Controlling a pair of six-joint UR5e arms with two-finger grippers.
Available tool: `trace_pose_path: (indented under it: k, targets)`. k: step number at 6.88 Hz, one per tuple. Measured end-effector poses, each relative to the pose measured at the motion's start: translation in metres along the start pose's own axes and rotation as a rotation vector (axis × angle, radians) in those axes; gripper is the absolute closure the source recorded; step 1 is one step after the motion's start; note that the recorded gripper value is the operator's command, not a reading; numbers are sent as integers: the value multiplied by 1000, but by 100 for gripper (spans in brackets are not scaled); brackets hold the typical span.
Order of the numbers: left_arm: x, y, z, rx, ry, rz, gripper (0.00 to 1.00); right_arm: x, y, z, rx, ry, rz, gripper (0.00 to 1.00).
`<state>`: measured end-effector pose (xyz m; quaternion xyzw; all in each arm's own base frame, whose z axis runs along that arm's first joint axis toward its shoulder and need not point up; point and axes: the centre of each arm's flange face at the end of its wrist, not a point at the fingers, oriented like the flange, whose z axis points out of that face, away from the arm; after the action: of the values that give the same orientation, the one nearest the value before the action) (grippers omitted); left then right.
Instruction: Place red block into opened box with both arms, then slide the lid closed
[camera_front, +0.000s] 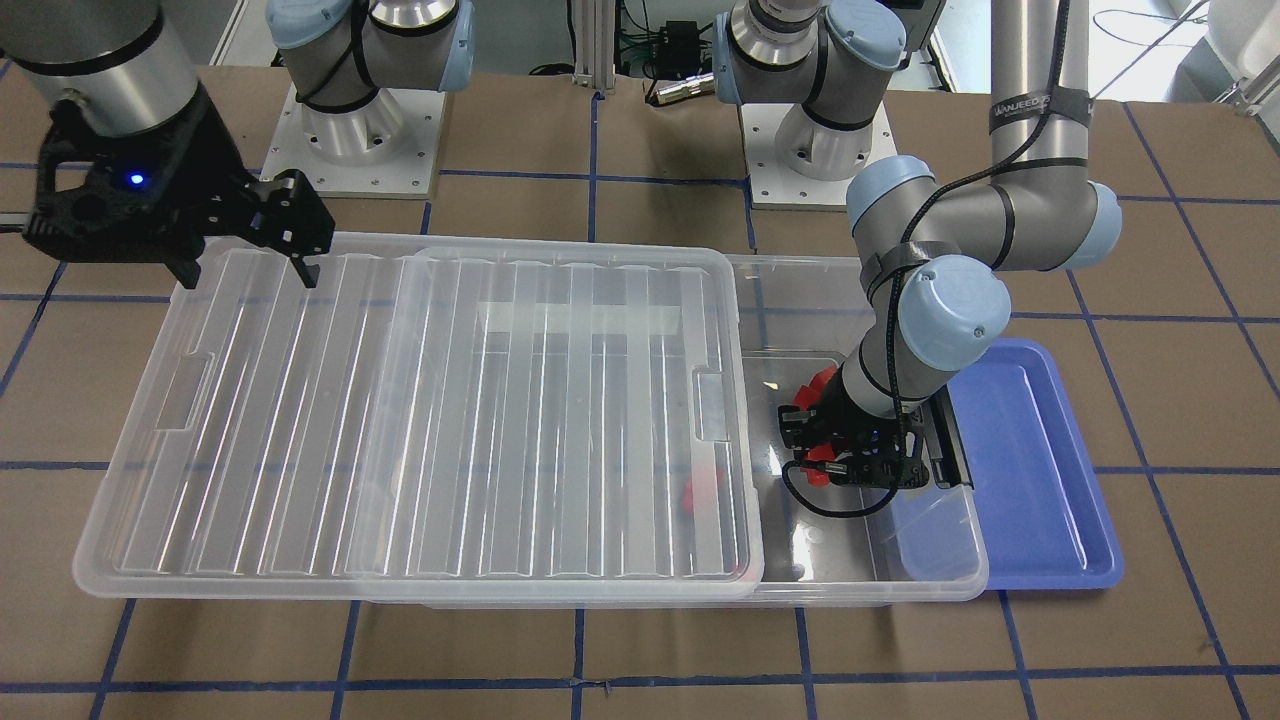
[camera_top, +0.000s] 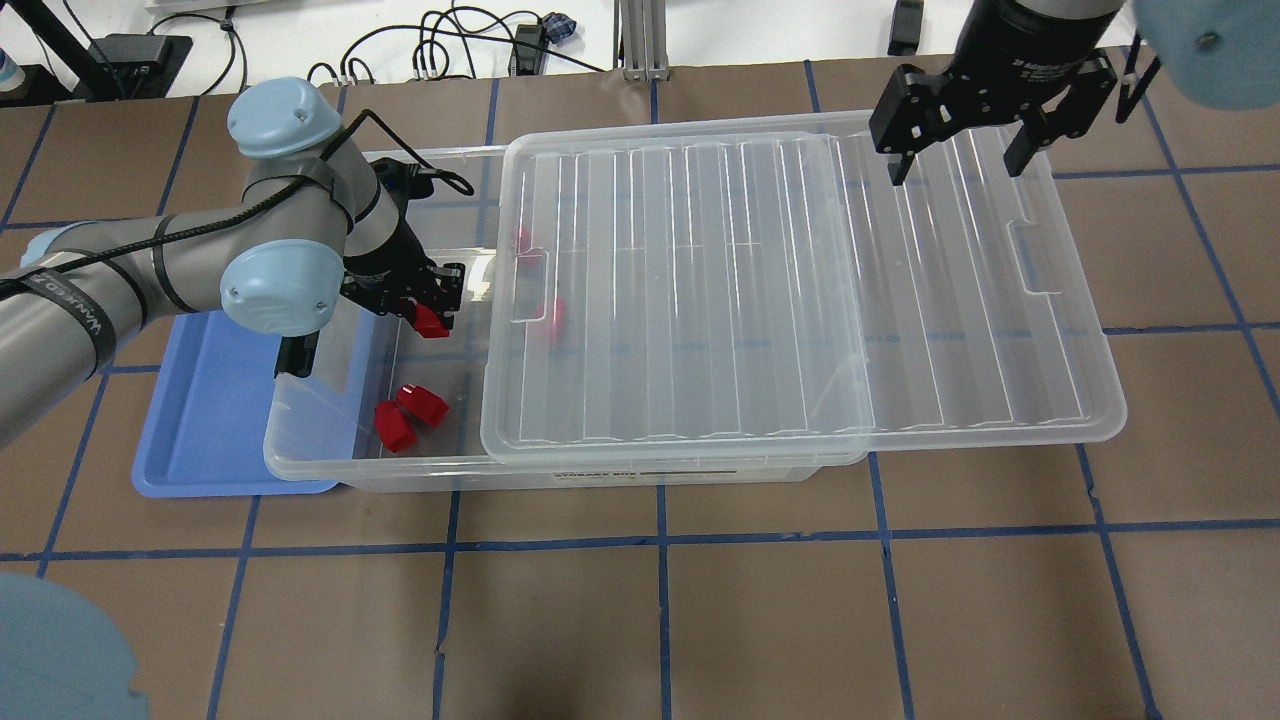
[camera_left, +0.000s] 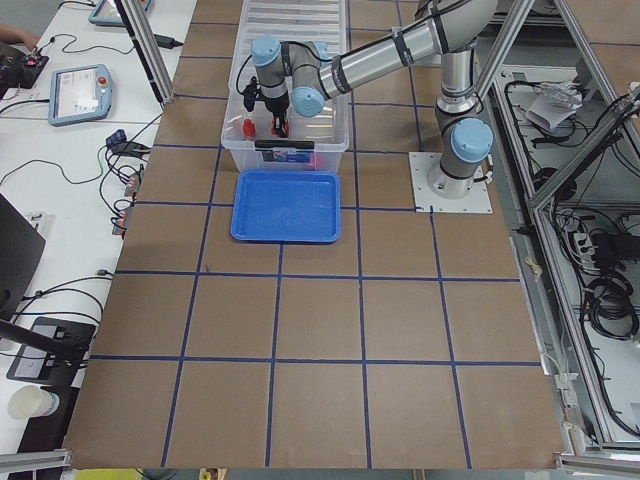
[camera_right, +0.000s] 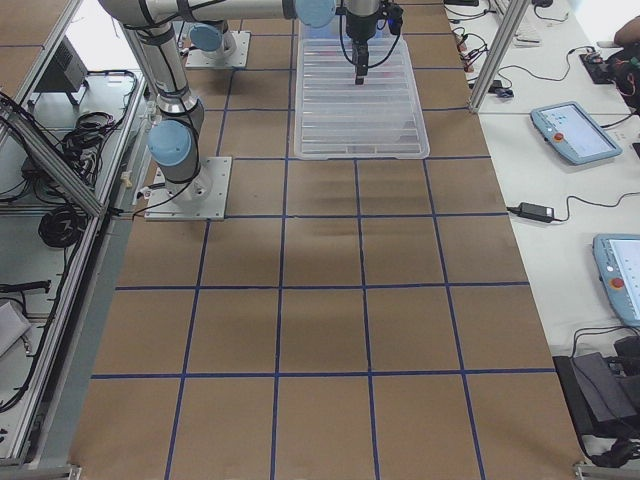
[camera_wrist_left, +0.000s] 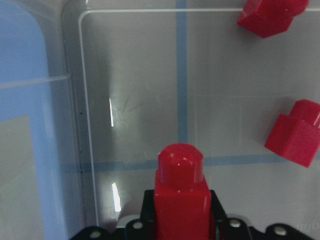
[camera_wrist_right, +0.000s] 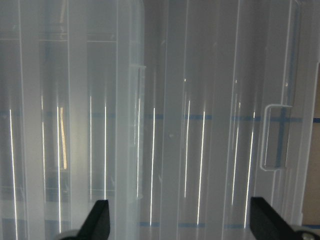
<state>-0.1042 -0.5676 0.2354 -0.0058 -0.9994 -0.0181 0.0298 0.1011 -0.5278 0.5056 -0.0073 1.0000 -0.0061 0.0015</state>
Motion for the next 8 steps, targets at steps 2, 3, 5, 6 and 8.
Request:
trace_pose_path:
  k: [2, 3, 5, 6, 8]
  targets:
    - [0, -6, -9, 8, -5, -15, 0, 52, -4, 6, -28, 1, 34, 0]
    - [5, -12, -33, -5, -6, -17, 0, 76, -6, 9, -33, 5, 25, 0]
    - [14, -14, -111, -53, -6, -15, 0, 134, -5, 31, -48, 0, -16, 0]
    - [23, -8, -161, -59, -8, -6, 0, 154, -2, 56, -40, 7, -8, 0]
    - [65, 22, -244, -5, -71, 72, 0, 176, 6, 107, -11, 36, -11, 0]
